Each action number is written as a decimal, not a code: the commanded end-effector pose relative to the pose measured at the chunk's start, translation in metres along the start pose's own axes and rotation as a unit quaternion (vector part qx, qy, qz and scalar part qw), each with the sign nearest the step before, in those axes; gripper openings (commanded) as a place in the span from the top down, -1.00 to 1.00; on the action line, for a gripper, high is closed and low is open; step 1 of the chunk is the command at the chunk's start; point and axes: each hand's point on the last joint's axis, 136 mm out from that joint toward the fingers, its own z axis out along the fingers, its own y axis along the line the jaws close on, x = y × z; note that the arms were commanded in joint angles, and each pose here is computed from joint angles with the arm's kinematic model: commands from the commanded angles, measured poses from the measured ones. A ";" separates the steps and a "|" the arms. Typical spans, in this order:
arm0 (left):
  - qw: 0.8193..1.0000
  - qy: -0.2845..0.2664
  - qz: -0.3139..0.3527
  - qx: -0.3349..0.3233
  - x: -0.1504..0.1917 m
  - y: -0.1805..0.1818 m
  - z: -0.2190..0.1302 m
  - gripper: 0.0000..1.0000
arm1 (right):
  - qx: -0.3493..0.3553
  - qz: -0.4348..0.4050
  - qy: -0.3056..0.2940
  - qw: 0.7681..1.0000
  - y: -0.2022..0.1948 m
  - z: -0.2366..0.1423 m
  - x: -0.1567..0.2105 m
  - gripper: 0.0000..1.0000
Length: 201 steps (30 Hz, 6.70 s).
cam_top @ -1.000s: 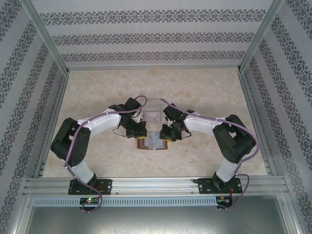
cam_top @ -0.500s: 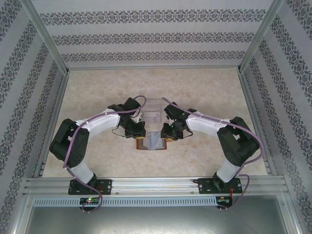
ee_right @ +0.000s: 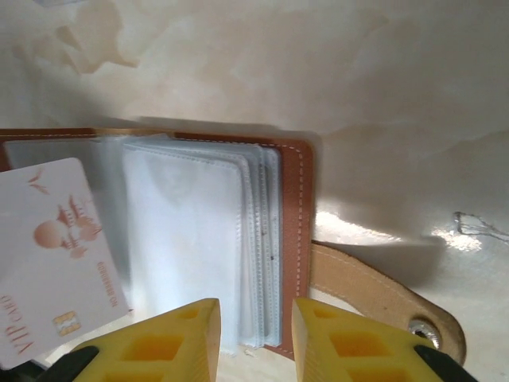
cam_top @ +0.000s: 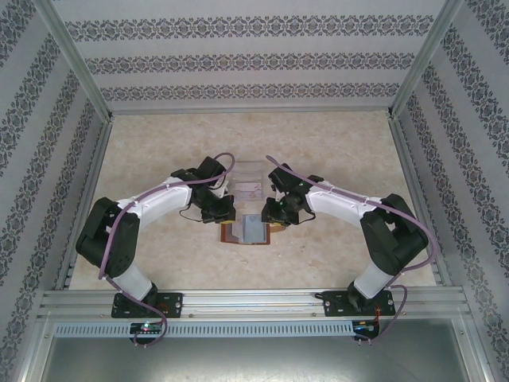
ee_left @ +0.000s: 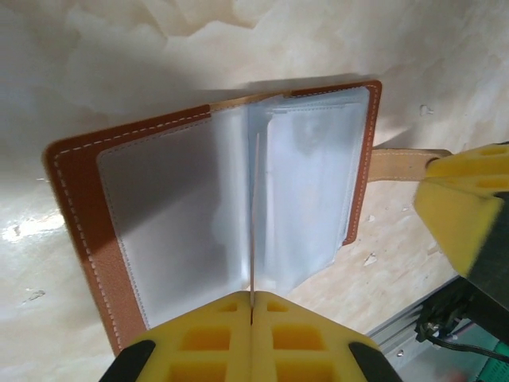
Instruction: Take the credit cards out of the card holder
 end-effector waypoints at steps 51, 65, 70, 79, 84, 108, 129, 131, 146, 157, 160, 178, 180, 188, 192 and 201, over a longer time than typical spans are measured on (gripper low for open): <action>0.998 0.059 0.014 -0.008 0.012 -0.009 0.023 0.96 | -0.016 -0.013 -0.004 1.000 0.013 -0.001 0.000 0.37; 0.989 0.000 0.149 0.017 -0.014 -0.029 -0.018 1.00 | -0.016 -0.014 -0.037 0.999 0.002 -0.029 -0.017 0.38; 0.965 -0.023 0.258 -0.029 -0.035 -0.032 -0.036 1.00 | -0.017 -0.004 -0.052 0.998 -0.009 -0.041 -0.024 0.37; 0.874 -0.031 0.481 -0.065 -0.069 -0.057 -0.062 1.00 | -0.017 0.003 -0.075 0.997 -0.023 -0.061 -0.029 0.38; 0.831 0.000 0.547 -0.095 -0.086 -0.062 -0.068 1.00 | -0.017 0.008 -0.085 0.996 -0.027 -0.067 -0.031 0.37; 0.723 0.143 0.662 -0.138 -0.121 -0.032 -0.025 1.00 | -0.018 0.030 -0.112 0.993 -0.039 -0.086 -0.051 0.36; 0.714 0.192 0.660 -0.134 -0.116 -0.020 0.002 1.00 | -0.018 0.036 -0.100 0.994 -0.041 -0.078 -0.050 0.36; 0.711 0.190 0.664 -0.133 -0.116 -0.024 0.004 1.00 | -0.018 0.036 -0.101 0.994 -0.041 -0.078 -0.050 0.36; 0.726 0.137 0.652 -0.170 -0.139 -0.040 -0.003 0.60 | -0.023 0.037 -0.100 0.994 -0.040 -0.076 -0.050 0.36; 0.818 0.036 0.539 -0.198 -0.157 -0.056 -0.014 0.65 | -0.030 0.030 -0.087 0.995 -0.031 -0.064 -0.046 0.36; 0.851 0.016 0.483 -0.206 -0.158 -0.055 -0.017 0.66 | -0.031 0.026 -0.080 0.996 -0.026 -0.059 -0.044 0.36; 0.954 -0.121 0.236 -0.142 -0.146 -0.044 -0.045 0.58 | -0.037 0.009 -0.016 0.999 -0.004 -0.012 -0.014 0.36; 0.958 -0.146 0.206 -0.137 -0.149 -0.041 -0.048 0.55 | -0.034 0.010 -0.009 0.999 -0.005 -0.007 -0.010 0.36; 0.977 -0.141 0.108 -0.114 -0.131 -0.038 -0.036 0.62 | -0.011 0.021 0.015 1.000 -0.019 0.012 0.003 0.36; 0.985 -0.110 0.108 -0.074 -0.108 -0.054 -0.018 0.59 | 0.007 0.022 0.021 1.000 -0.028 0.016 0.007 0.36; 0.993 -0.047 0.098 -0.054 -0.064 -0.059 0.014 0.58 | 0.043 0.017 0.034 0.998 -0.044 0.024 0.011 0.36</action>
